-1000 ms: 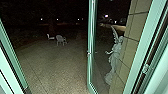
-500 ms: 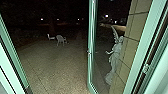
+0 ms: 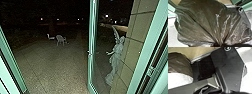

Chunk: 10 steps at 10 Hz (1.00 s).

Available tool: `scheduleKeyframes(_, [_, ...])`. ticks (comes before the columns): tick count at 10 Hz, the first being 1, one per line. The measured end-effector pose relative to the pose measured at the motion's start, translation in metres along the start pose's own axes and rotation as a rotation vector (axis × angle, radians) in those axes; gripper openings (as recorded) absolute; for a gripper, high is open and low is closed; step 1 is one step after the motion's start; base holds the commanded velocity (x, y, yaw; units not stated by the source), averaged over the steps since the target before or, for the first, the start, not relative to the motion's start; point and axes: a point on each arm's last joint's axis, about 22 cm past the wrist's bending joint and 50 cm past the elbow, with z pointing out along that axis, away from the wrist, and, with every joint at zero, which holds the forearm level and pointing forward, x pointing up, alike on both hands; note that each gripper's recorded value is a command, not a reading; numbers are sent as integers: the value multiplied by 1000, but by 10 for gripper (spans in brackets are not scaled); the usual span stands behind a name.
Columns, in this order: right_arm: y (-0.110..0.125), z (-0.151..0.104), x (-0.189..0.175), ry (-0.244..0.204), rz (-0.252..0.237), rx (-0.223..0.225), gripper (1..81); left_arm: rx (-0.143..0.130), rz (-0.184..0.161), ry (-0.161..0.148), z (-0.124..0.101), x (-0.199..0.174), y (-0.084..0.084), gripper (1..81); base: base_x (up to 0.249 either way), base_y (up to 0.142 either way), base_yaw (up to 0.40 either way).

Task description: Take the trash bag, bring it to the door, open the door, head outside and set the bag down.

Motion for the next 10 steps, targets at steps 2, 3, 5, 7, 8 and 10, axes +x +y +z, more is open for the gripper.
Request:
scheduleKeyframes(2, [0,0,-2,0,0,1,811,1,0,-4,0,-4,0,10,93,0,0])
scheduleKeyframes(3, [1,0,-2,1,0,-1,811,-1,-1,-7,0,-4,1,10,93,0,0])
scheduleKeyframes(5, [-6,1,-8,-4,11,8,811,10,-3,-10,-1,-11,-7,10,93,0,0])
scheduleKeyframes(7, [-2,0,-7,-4,5,4,811,12,-3,-10,-2,-11,-8,10,93,0,0])
scheduleKeyframes(8, [-1,0,-7,-4,5,3,811,11,-2,-8,-1,-9,-7,10,93,0,0])
scheduleKeyframes(10, [-1,0,-3,1,2,3,811,5,-1,-4,-1,-6,-3,10,94,0,0])
